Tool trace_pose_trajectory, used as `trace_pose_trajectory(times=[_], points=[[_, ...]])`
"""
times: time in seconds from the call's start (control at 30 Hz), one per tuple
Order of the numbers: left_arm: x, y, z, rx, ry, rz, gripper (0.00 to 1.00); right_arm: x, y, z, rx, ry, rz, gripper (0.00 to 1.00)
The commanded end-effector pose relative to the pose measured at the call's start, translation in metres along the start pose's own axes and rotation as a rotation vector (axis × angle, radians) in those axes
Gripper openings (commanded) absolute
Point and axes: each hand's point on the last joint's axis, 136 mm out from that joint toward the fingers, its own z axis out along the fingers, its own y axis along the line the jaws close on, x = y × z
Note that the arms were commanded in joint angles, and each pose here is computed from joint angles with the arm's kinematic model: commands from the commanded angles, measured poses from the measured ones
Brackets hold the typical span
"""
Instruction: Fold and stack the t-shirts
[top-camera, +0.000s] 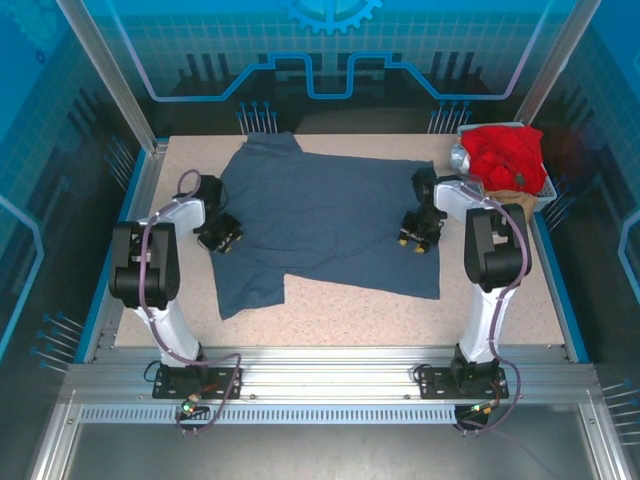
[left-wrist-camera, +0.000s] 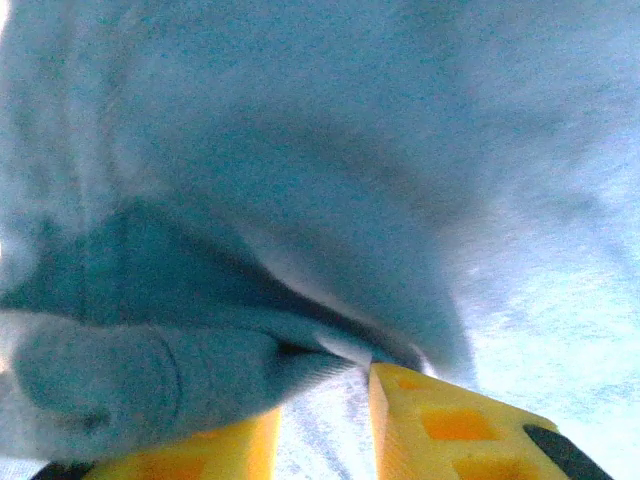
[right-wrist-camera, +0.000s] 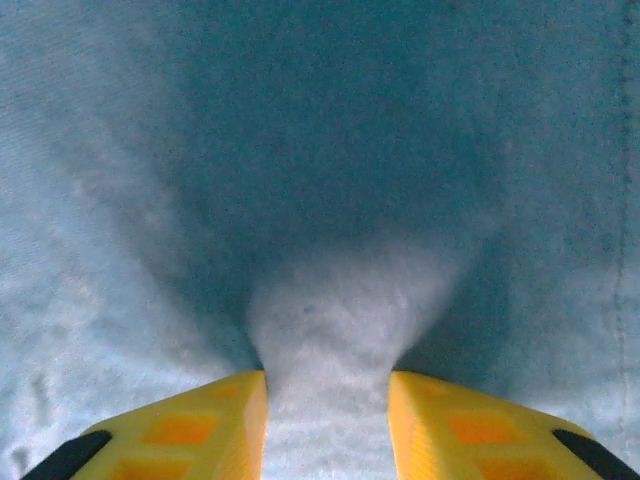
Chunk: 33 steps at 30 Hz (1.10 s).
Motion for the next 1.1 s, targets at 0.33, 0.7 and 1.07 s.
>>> trace_pose_trajectory(times=[0.33,0.7,1.07], points=[[0.032,-0.002,-0.096,0.126,-0.164,0.177,0.47,-0.039,0.016,-0.03,-0.062,-0.06,-0.064,0.39],[0.173,0.121,-0.069,-0.165,0.153,-0.026,0.47,0.048,0.041,-0.097,-0.248,-0.202,-0.199,0.5],[0.177,0.128,-0.035,-0.229,0.195,-0.107,0.44,0.114,0.023,-0.104,-0.312,-0.163,-0.263,0.49]])
